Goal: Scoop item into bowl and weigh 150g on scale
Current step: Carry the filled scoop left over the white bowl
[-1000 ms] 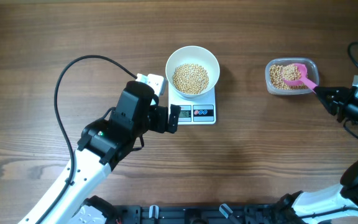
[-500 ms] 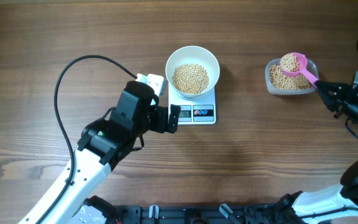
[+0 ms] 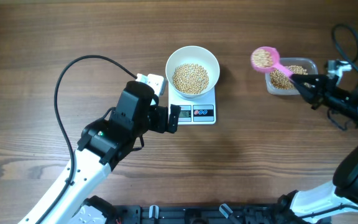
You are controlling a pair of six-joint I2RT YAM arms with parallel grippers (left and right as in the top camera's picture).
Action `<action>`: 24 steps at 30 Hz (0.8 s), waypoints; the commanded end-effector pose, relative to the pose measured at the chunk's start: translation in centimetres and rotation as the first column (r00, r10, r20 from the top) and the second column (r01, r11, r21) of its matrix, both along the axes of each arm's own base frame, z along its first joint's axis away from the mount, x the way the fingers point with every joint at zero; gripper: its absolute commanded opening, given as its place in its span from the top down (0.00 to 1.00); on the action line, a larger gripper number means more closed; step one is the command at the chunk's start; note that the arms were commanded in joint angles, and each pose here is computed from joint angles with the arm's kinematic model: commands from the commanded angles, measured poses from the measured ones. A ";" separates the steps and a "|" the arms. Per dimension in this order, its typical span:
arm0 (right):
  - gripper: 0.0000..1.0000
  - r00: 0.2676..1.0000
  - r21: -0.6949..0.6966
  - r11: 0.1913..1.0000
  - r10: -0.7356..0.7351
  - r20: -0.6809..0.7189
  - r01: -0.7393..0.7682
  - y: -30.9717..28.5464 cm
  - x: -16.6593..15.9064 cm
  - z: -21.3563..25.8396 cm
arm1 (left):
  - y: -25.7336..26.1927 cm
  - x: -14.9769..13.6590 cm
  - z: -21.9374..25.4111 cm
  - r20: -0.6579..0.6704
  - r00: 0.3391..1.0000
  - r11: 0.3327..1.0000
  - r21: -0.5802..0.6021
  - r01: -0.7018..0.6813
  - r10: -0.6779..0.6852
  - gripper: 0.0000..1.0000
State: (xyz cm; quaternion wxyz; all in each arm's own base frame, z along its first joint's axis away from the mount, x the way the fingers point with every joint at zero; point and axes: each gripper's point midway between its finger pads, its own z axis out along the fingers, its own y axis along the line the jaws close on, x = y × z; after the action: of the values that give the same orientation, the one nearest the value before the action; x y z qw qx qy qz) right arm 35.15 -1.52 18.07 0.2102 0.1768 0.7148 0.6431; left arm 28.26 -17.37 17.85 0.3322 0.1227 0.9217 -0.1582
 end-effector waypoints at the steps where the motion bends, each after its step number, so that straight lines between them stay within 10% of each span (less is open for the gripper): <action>1: 0.96 0.997 0.071 0.995 0.071 0.008 -0.071 2.4 0.2 0.9 | -0.4 0.1 0.4 0.003 1.000 1.000 -0.009 0.011 -0.011 0.00; 24: 0.96 0.944 -0.285 0.935 0.271 0.190 -0.211 15.4 4.5 4.9 | -0.4 0.1 0.4 0.003 1.000 1.000 -0.008 0.012 -0.012 0.00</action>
State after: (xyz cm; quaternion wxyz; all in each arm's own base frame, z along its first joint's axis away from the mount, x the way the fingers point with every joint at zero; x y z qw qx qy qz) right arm 38.97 12.55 21.37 0.2078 -0.0192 0.7687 0.6046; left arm 28.26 -17.36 17.83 0.3318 0.1227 0.9219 -0.1580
